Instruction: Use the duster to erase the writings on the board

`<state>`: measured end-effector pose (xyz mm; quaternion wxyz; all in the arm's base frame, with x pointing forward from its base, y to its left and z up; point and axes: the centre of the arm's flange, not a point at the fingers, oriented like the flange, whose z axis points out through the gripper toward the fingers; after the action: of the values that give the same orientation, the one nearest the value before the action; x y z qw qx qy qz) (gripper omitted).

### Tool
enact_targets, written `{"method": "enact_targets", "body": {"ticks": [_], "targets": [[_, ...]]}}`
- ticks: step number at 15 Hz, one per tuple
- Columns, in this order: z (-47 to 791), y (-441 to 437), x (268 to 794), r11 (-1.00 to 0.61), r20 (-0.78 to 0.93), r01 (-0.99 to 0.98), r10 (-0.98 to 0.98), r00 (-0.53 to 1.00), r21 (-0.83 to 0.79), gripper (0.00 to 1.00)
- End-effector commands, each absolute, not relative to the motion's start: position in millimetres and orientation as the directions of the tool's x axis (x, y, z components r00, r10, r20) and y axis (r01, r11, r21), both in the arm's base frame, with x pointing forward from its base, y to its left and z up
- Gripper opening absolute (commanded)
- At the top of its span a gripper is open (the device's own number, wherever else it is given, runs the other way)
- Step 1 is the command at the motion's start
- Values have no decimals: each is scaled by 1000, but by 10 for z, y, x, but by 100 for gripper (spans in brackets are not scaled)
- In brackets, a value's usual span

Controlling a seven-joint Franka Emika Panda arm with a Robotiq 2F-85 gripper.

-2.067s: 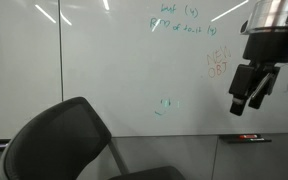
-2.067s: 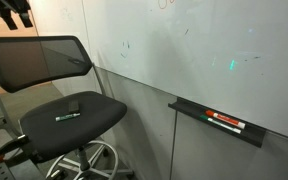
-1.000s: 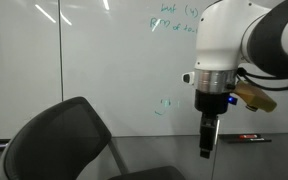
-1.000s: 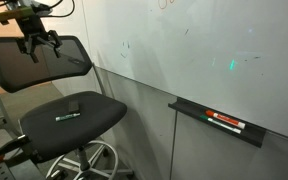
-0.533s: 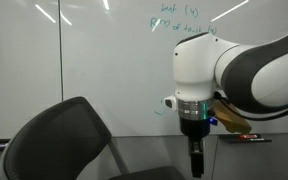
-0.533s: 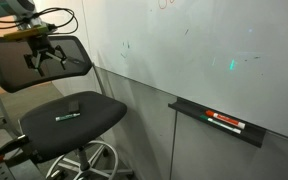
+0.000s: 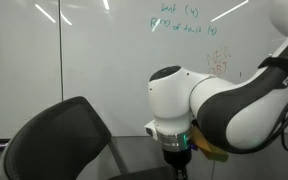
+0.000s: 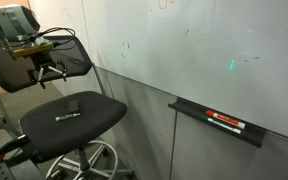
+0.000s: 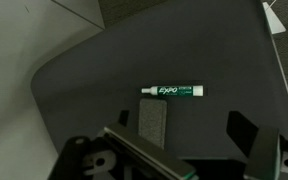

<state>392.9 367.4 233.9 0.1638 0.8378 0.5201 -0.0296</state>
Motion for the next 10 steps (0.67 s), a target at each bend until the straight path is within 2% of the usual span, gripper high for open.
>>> {"method": "enact_targets", "body": {"ticks": [1,10], "targets": [[1936,3963,4113,-365,-233,891,873,428,268,100],[1053,4109,4484,-268,-301,913,883,360,306,100]]}}
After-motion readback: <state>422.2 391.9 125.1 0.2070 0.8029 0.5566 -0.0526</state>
